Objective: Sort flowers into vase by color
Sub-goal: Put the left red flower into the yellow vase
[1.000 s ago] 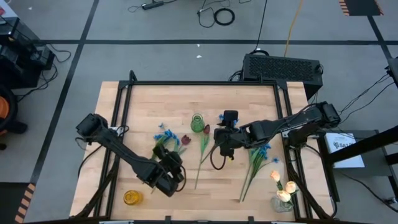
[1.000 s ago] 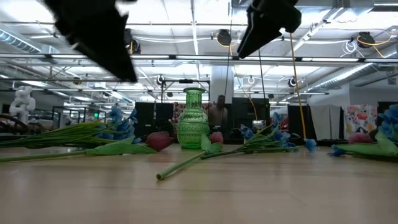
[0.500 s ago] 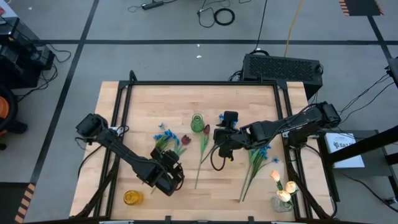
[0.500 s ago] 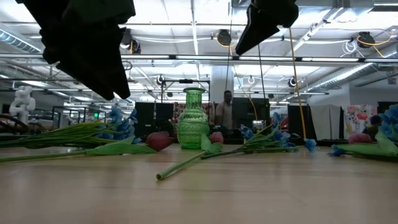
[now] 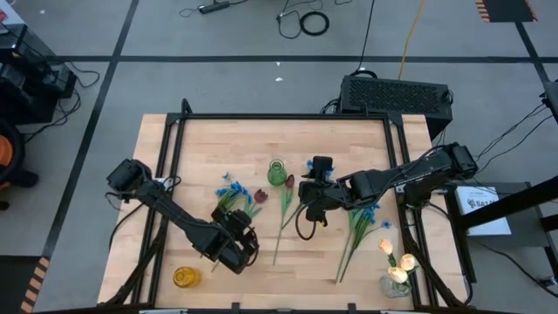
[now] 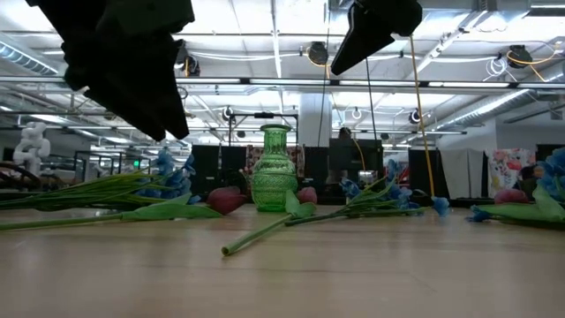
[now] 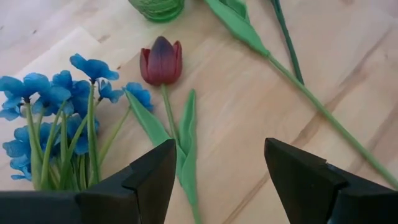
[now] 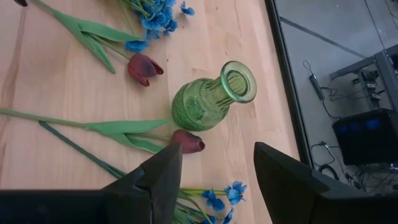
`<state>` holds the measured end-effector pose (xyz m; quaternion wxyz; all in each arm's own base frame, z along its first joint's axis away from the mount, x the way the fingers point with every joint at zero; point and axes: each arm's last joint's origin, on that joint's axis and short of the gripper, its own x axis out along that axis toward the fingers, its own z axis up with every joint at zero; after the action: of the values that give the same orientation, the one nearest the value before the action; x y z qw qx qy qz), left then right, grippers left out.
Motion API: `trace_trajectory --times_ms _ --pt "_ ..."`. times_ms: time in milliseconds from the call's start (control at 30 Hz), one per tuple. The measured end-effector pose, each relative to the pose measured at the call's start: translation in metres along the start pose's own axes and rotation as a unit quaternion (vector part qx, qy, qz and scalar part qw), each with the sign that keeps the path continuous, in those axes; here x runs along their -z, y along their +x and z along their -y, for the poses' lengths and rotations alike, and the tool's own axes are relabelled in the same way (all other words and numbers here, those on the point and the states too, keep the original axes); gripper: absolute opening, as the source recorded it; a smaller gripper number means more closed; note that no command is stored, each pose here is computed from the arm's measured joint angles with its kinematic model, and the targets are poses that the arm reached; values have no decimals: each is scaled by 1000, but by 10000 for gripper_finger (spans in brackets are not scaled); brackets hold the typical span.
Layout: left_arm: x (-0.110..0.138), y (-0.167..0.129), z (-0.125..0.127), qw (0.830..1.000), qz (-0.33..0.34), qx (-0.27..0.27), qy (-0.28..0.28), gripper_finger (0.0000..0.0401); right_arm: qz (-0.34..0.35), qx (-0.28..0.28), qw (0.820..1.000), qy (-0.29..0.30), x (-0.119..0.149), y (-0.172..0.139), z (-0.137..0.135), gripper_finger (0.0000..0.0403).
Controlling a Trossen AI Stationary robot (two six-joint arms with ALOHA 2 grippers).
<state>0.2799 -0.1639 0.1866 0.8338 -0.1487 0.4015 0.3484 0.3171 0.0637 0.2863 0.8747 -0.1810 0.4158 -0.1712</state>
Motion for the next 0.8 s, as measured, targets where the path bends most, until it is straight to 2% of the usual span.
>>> trace_trajectory --times_ms 267,467,600,800 --pt "2 10 -8 1000 -7 -19 -10 254 10 0 1000 -3 -2 0 0 192" --pt "9 16 -13 999 -20 -30 -1 305 15 0 1000 0 -3 0 0 192" --pt "12 18 -15 999 -46 -27 0 331 15 0 1000 0 -3 0 0 192" --pt "22 24 -19 994 -105 -15 -1 336 15 0 1000 1 -3 0 0 192"
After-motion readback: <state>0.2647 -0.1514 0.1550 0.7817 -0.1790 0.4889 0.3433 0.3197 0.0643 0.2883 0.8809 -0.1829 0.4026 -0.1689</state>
